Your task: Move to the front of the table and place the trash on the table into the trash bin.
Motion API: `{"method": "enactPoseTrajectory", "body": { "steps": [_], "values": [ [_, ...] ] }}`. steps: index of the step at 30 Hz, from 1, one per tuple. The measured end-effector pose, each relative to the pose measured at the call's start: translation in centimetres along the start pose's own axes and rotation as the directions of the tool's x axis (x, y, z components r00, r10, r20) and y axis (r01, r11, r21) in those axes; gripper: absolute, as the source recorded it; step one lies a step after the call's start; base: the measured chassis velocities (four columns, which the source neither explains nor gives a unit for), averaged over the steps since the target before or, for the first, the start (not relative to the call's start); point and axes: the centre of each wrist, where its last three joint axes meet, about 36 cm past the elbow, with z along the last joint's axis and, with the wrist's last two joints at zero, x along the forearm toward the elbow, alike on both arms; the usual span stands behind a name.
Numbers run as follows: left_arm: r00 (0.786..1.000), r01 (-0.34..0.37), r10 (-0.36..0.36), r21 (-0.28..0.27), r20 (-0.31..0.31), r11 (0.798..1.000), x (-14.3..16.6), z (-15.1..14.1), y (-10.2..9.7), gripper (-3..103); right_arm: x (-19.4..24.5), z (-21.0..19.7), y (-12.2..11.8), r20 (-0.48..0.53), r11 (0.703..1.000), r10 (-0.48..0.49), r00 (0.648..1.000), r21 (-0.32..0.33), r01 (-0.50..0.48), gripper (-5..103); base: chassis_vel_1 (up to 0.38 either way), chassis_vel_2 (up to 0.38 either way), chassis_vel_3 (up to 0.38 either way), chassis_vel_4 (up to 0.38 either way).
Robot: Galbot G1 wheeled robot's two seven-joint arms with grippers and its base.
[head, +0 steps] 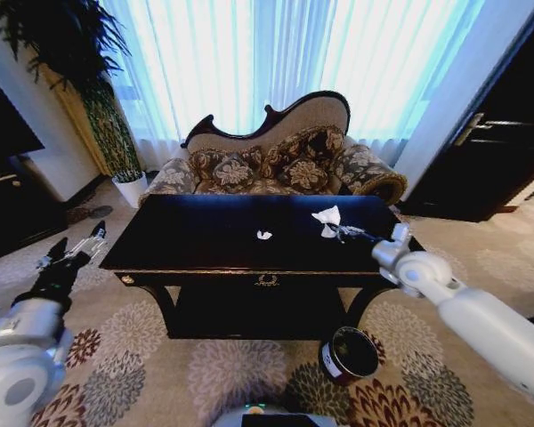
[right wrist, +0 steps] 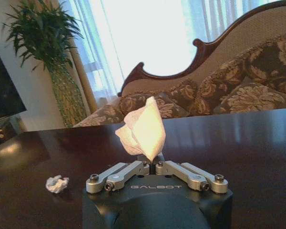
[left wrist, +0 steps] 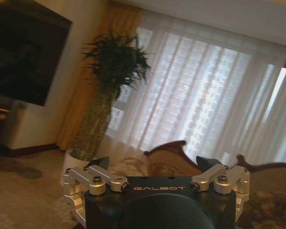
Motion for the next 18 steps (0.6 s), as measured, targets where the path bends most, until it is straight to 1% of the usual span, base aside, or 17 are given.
{"method": "enactPoseTrajectory", "body": {
  "steps": [6, 8, 9, 10, 12, 14, 15, 16, 17, 18],
  "values": [
    [1.0, 0.012, -0.012, 0.015, 0.013, 1.0, 0.1, -0.2, 0.2, 100, 1.7, 0.1, 0.1, 0.043, 1.0, -0.019, 0.999, -0.023, 0.02, 1, 0.0, 0.0, 0.0, 0.0],
    [1.0, 0.011, -0.011, 0.023, 0.016, 1.0, 0.1, -0.1, 0.1, 100, 2.7, 0.8, -0.2, 0.107, 1.0, -0.022, 0.994, -0.017, 0.024, 1, 0.0, 0.0, 0.0, 0.0],
    [1.0, 0.011, -0.011, 0.023, 0.016, 1.0, 0.1, -0.1, 0.1, 100, 2.7, 0.8, -0.2, 0.107, 1.0, -0.022, 0.994, -0.017, 0.024, 1, 0.0, 0.0, 0.0, 0.0],
    [1.0, 0.01, -0.011, 0.027, 0.016, 1.0, 0.1, -0.1, 0.1, 100, 3.5, 1.2, -0.5, 0.148, 1.0, -0.018, 0.989, -0.017, 0.02, 1, 0.0, 0.0, 0.0, 0.0],
    [1.0, 0.008, -0.009, 0.031, 0.016, 0.999, 0.1, 0.0, 0.1, 100, 5.3, 2.2, -1.2, 0.201, 0.999, 0.015, 0.979, -0.034, -0.009, 1, 0.0, 0.0, 0.0, 0.0],
    [1.0, 0.003, -0.004, 0.035, 0.019, 0.999, 0.0, 0.0, 0.0, 100, 7.7, 2.8, -2.1, 0.263, 0.996, 0.078, 0.962, -0.059, -0.065, 1, 0.0, 0.0, 0.0, 0.0],
    [1.0, 0.003, -0.004, 0.035, 0.019, 0.999, 0.0, 0.0, 0.0, 100, 7.7, 2.8, -2.1, 0.263, 0.996, 0.078, 0.962, -0.059, -0.065, 1, 0.0, 0.0, 0.0, 0.0],
    [1.0, -0.001, 0.0, 0.035, 0.02, 0.999, -0.1, 0.0, 0.0, 100, 8.9, 3.1, -2.4, 0.293, 0.993, 0.105, 0.95, -0.073, -0.087, 1, 0.0, 0.0, 0.0, 0.0],
    [1.0, -0.003, 0.002, 0.036, 0.02, 0.999, -0.1, 0.0, -0.1, 100, 9.3, 3.2, -2.5, 0.303, 0.992, 0.114, 0.946, -0.078, -0.095, 1, 0.0, 0.0, 0.0, 0.0],
    [1.0, -0.008, 0.007, 0.035, 0.02, 0.999, -0.1, 0.0, -0.1, 100, 10.6, 3.5, -2.8, 0.331, 0.989, 0.141, 0.933, -0.094, -0.117, 1, 0.0, 0.0, 0.0, 0.0]
  ]
}}
